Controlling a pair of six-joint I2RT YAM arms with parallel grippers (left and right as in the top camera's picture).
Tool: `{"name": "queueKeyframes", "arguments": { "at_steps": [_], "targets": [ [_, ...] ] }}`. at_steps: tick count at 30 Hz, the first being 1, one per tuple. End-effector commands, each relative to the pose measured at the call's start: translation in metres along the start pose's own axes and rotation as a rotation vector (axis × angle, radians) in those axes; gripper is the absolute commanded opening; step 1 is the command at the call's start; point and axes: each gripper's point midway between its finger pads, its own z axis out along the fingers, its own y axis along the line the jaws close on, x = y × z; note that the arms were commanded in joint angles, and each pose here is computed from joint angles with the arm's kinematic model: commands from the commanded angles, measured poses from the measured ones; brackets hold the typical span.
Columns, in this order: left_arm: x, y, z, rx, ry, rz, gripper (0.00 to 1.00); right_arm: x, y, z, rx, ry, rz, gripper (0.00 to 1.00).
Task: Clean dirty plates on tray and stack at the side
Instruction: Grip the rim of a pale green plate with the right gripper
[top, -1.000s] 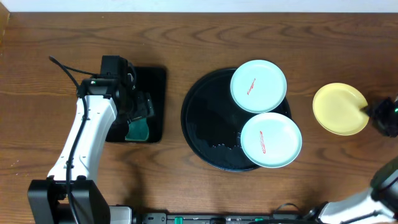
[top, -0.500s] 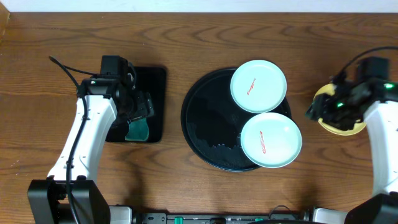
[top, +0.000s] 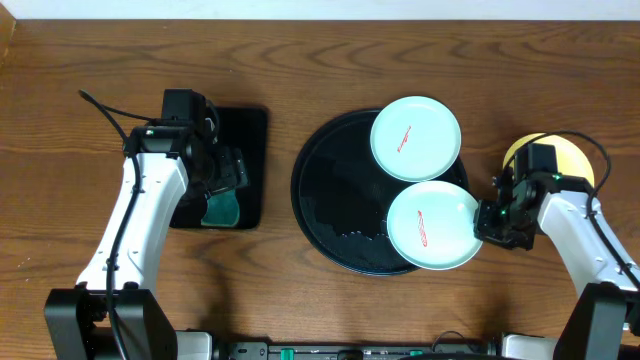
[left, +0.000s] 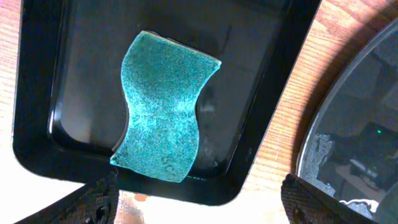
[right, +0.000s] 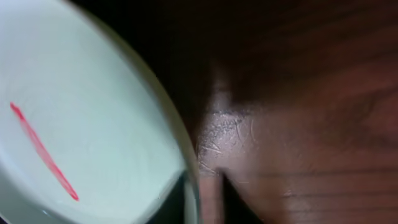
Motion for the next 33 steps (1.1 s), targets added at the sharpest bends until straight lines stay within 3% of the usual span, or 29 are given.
{"name": "queueKeyframes", "arguments": {
  "at_steps": [1,7,16,27,33],
  "targets": [
    [-0.009,-0.002,-0.01,0.006,-0.038,0.002,0.84,-0.002,0.005,-0.006,-0.015,-0.014,-0.003,0.01],
    [-0.009,-0.002,-0.01,0.006,-0.038,0.002,0.84,-0.001,0.018,-0.04,-0.065,-0.051,-0.029,0.01],
    [-0.009,-0.002,-0.01,0.006,-0.038,0.002,0.84,-0.017,0.076,-0.087,-0.312,-0.255,-0.225,0.01],
    [-0.009,-0.002,-0.01,0.006,-0.038,0.002,0.84,-0.021,0.146,-0.014,-0.222,-0.227,-0.287,0.01],
    [-0.009,-0.002,-0.01,0.006,-0.038,0.002,0.84,-0.014,0.139,0.024,-0.073,-0.18,-0.131,0.01]
  ]
}}
